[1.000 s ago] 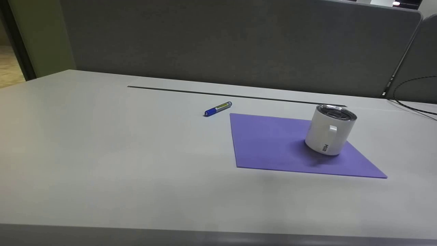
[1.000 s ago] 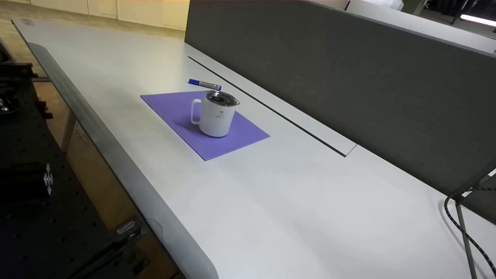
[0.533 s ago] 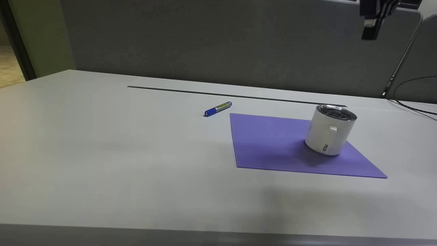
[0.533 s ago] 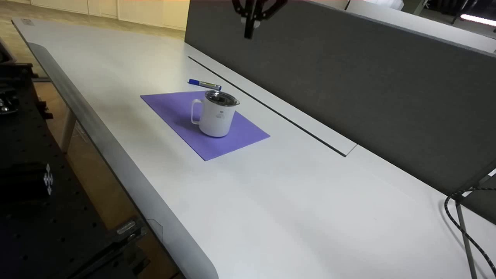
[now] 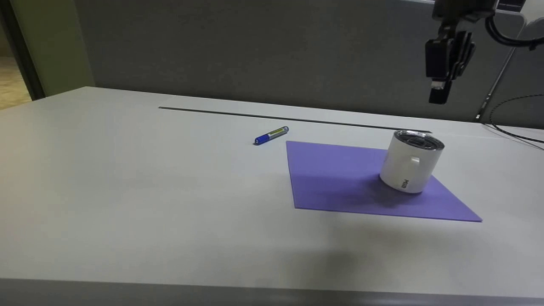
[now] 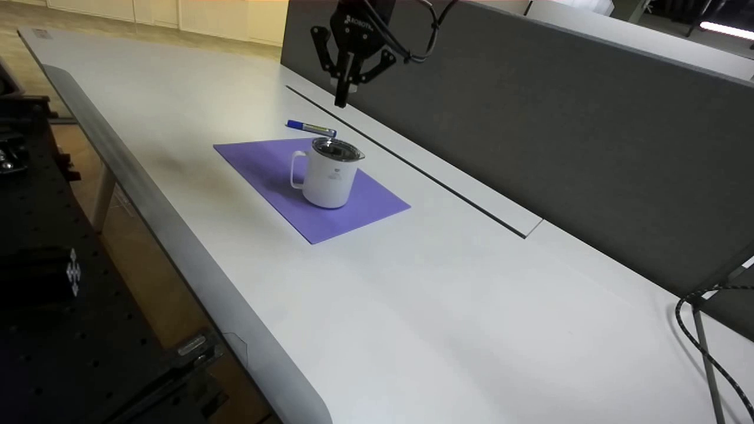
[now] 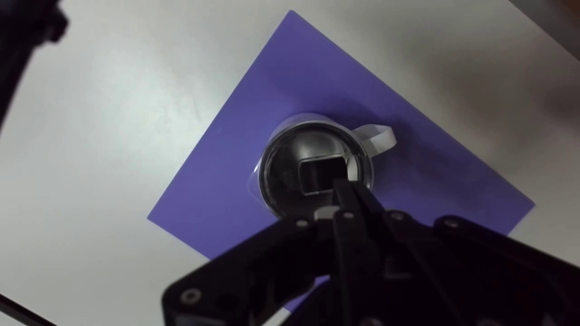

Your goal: Close the slider on the top of the cup

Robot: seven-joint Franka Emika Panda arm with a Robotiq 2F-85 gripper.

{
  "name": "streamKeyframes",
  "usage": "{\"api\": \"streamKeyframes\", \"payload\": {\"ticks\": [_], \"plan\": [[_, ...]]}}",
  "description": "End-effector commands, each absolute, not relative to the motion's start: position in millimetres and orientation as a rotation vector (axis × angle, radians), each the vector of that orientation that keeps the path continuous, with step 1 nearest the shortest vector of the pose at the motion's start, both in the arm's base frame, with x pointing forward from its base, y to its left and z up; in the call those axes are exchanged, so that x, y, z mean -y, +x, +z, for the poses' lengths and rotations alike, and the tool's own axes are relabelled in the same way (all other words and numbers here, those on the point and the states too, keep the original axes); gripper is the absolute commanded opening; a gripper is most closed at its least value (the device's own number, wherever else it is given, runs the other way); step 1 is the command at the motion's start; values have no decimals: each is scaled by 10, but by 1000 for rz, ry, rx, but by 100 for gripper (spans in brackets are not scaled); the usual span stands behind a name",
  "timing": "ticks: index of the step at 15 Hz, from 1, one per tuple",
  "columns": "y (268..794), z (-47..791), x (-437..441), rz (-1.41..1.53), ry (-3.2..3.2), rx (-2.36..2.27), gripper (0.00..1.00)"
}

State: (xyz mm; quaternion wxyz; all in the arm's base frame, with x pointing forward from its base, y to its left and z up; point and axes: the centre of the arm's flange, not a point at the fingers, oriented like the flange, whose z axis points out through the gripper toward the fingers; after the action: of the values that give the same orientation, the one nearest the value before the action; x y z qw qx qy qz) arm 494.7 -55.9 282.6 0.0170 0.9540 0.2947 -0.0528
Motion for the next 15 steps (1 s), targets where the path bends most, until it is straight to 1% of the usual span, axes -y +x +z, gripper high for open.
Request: {"api": "streamKeyframes", "payload": {"ticks": [1, 4, 15], "plan": [[4947, 2827, 563, -164, 2965, -917, 0], [4947, 2827, 566, -164, 2964, -921, 0], [4786, 2173, 798, 0, 2818, -972, 0]]}}
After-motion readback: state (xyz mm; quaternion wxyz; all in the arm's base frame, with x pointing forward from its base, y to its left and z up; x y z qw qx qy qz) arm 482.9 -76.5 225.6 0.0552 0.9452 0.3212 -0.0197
